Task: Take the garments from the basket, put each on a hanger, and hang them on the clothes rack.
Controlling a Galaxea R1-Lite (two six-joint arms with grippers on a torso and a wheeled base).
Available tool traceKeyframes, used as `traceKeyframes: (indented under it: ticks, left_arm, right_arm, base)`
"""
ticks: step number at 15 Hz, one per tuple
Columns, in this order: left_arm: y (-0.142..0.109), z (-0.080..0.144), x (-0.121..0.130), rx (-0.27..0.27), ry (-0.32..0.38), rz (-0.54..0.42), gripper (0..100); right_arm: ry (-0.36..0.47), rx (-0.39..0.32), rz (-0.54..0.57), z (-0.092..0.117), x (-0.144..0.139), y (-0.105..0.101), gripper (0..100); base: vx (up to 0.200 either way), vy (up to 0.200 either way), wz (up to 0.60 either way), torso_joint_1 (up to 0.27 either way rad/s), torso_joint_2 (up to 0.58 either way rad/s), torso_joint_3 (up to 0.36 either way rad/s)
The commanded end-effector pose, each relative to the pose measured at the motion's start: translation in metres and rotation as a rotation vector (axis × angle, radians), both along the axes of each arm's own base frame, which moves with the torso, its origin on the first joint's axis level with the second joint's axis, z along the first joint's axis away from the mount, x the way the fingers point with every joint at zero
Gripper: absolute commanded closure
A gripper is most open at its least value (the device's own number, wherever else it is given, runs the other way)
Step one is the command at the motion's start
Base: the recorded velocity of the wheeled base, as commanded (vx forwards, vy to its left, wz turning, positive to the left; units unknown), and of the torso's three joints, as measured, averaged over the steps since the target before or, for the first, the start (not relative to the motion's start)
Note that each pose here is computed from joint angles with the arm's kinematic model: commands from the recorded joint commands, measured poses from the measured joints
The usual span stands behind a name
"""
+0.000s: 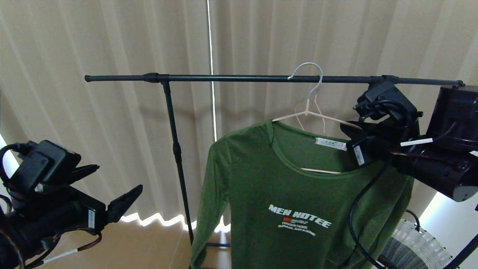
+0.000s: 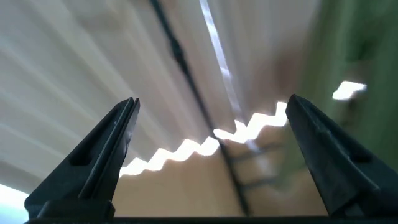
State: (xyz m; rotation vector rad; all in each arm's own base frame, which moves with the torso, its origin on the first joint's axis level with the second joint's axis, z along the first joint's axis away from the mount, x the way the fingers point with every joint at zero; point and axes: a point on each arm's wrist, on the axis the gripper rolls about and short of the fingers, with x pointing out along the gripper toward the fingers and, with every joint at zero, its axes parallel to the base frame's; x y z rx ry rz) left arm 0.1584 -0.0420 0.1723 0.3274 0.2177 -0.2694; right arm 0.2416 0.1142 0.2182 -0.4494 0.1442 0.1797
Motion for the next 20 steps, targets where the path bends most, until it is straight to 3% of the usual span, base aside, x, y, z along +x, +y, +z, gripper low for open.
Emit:
traceKeyframes:
  ticks: [1,2,3,4,8,14,20]
  left_arm:
    - [0.004,0.034,-0.025,-0.035,-0.078,-0.014,0]
    - [0.004,0.034,-0.025,-0.035,-0.078,-0.014,0]
    - [0.009,0.023,-0.037,-0.031,-0.009,0.006,0]
    - [0.011,0.016,-0.038,-0.031,0.003,0.013,0]
    - [0.008,0.011,-0.031,-0.050,-0.079,0.003,0]
    - [0.006,0.004,-0.024,-0.039,-0.049,0.001,0]
    - [0.007,0.003,-0.025,-0.037,-0.046,0.001,0]
  right_arm:
    - [0.025,-0.017,-0.045,-0.008,-0.002,-0.011,100]
    - [0.025,-0.017,-0.045,-0.008,-0.002,-0.011,100]
    - [0.046,-0.027,-0.097,-0.007,-0.002,-0.024,100]
    - [0.051,-0.030,-0.105,-0.006,-0.004,-0.026,100]
    - [0.052,-0.036,-0.176,0.003,-0.016,-0.043,100]
    - [0.043,-0.030,-0.186,0.008,-0.029,-0.050,100]
    - [0.041,-0.020,-0.181,0.008,-0.028,-0.049,100]
  base:
    - [0.000,0.000,0.00,0.000,0.00,0.000]
    - [0.000,0.000,0.00,0.000,0.00,0.000]
    - [0.000,0.000,0.00,0.000,0.00,0.000]
    - [0.000,0.000,0.00,0.000,0.00,0.000]
    - [0.000,0.000,0.00,0.000,0.00,0.000]
    - [0.000,0.000,0.00,0.000,0.00,0.000]
    - [0.000,0.200,0.00,0.002,0.00,0.002]
